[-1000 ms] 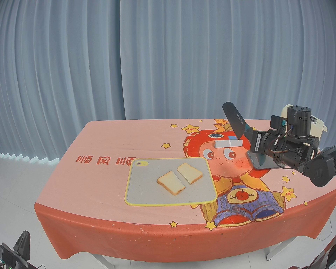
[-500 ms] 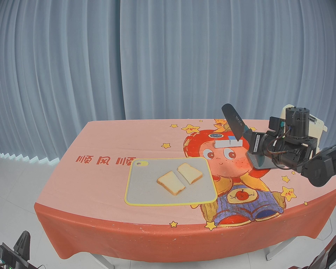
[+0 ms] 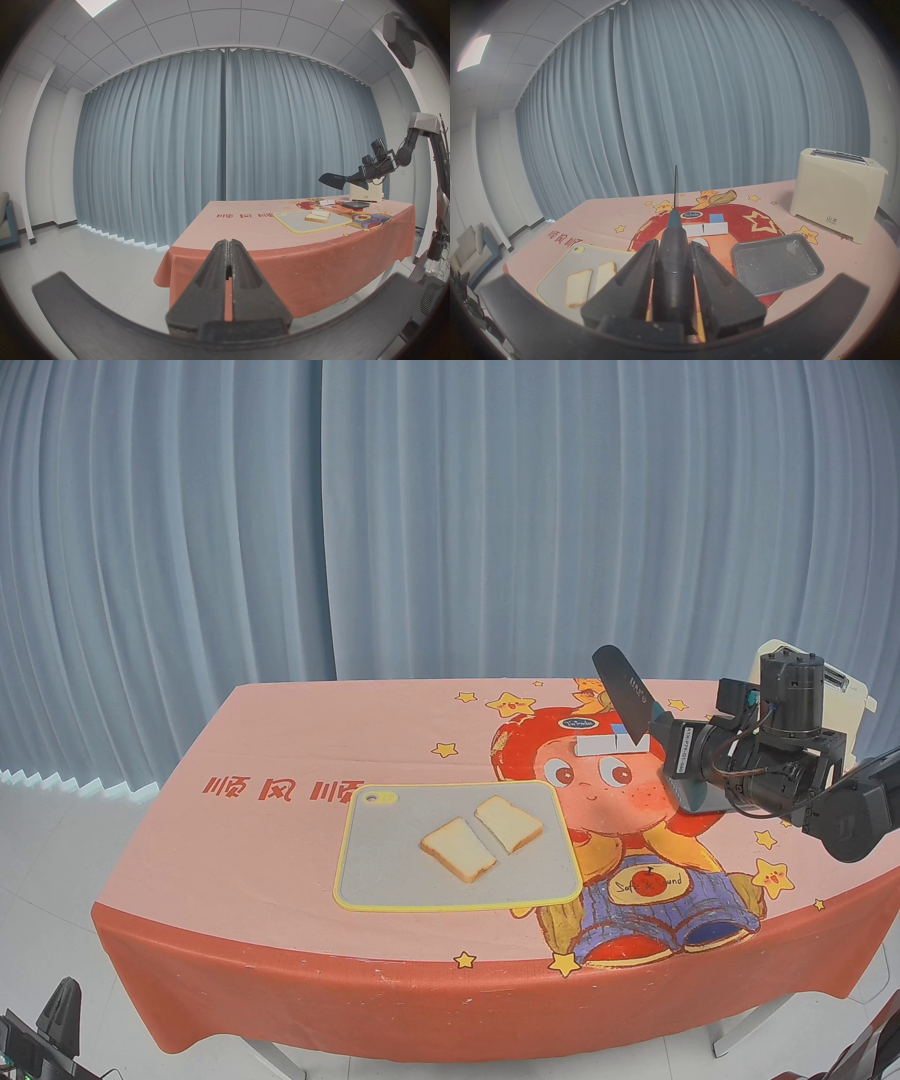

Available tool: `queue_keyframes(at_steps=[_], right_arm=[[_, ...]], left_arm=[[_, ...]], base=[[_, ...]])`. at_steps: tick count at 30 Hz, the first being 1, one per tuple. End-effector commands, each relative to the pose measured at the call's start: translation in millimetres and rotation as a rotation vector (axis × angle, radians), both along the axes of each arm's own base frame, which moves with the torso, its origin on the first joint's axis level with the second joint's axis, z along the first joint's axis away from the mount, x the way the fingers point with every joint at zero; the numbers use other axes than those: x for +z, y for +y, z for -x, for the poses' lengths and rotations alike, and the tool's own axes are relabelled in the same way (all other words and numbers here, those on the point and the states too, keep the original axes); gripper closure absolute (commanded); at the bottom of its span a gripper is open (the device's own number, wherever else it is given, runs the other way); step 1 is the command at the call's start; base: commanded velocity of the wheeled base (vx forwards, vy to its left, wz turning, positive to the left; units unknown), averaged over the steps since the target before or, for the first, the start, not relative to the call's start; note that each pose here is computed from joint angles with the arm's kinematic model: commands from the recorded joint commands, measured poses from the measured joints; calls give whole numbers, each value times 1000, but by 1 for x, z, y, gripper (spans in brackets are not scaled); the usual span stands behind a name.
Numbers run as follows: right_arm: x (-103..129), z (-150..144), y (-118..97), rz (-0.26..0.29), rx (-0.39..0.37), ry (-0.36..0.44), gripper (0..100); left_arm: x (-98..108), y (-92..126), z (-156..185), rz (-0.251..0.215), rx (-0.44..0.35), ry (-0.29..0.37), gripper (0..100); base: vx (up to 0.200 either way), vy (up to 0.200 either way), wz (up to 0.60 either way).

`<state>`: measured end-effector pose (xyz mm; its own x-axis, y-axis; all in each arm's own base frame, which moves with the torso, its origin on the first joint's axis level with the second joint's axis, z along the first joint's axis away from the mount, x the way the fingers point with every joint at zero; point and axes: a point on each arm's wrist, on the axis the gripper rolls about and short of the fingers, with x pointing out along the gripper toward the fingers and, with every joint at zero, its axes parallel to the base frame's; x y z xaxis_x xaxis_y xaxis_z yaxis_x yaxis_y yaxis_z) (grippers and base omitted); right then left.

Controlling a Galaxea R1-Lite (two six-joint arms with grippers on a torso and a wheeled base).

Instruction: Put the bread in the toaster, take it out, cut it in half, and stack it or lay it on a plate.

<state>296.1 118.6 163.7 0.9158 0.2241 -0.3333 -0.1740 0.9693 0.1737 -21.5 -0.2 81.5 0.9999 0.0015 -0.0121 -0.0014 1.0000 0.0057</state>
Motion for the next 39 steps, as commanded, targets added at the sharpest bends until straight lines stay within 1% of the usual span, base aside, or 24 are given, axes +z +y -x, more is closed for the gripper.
queue_keyframes(at_steps=[1, 18, 30, 39], right_arm=[[-3, -1, 1, 4, 0, 10, 100], [-10, -2, -1, 17, -13, 30, 100], [-20, 7, -6, 34, -22, 68, 100], [-13, 17, -9, 29, -17, 50, 100]], left_arm=[[-5, 0, -1, 0, 0, 19, 100], [-5, 0, -1, 0, 2, 17, 100], [-5, 0, -1, 0, 0, 17, 100], [-5, 0, -1, 0, 0, 19, 100]], base=[[0, 0, 0], [0, 0, 0], [0, 0, 0], [0, 0, 0]])
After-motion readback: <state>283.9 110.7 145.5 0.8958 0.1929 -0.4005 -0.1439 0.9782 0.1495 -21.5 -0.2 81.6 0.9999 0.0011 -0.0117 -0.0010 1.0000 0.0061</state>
